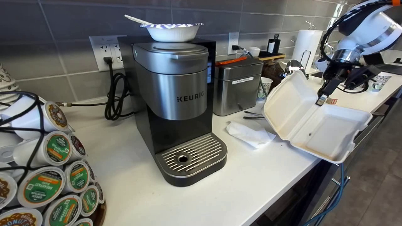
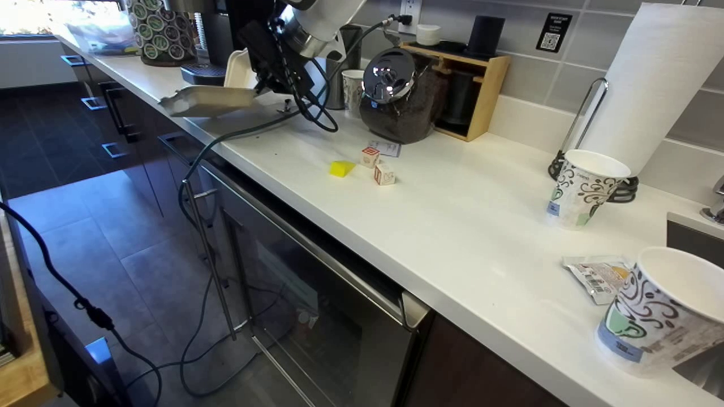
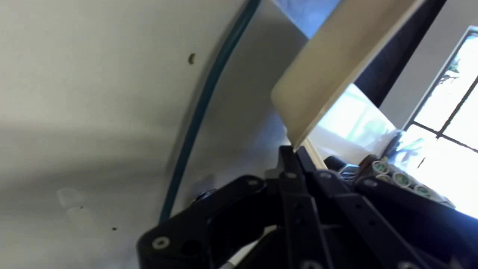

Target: Move the lunch pack to the right

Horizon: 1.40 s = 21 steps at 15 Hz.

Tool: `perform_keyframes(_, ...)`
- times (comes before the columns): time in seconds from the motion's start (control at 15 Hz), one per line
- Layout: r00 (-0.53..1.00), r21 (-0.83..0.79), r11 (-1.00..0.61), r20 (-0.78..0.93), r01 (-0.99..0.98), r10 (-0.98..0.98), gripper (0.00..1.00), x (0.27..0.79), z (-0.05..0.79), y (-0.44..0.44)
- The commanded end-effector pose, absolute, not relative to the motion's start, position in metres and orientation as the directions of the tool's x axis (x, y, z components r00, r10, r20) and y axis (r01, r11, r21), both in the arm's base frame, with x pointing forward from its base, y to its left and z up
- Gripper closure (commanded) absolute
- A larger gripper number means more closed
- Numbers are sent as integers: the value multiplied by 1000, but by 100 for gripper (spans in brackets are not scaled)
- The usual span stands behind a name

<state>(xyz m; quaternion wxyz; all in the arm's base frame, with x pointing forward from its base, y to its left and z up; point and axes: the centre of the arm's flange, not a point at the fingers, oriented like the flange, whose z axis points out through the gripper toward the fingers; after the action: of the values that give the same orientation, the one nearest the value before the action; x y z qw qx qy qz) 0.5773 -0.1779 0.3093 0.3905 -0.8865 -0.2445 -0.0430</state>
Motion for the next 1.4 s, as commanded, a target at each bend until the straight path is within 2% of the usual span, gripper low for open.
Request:
perform_keyframes(0.0, 820, -675, -482, 363, 559, 443, 99, 520, 352, -189)
perform_keyframes(0.27, 778, -652, -425, 517, 628, 356, 99, 476, 392, -221)
perform_keyframes(0.53, 757, -642, -427, 626, 636, 185, 99, 433, 417, -260)
perform_keyframes(0.6, 761, -642, -429, 616, 635, 204, 99, 427, 417, -263)
perform_keyframes(0.67, 774, -643, -445, 588, 623, 233, 98, 449, 416, -265)
perform_keyframes(0.87, 771, -640, -452, 600, 622, 212, 99, 433, 419, -273)
perform_keyframes(1.0, 787, -690, -429, 610, 583, 87, 99, 445, 423, -284)
perform_keyframes(1.33, 818, -780, -453, 550, 431, -170, 99, 437, 427, -349)
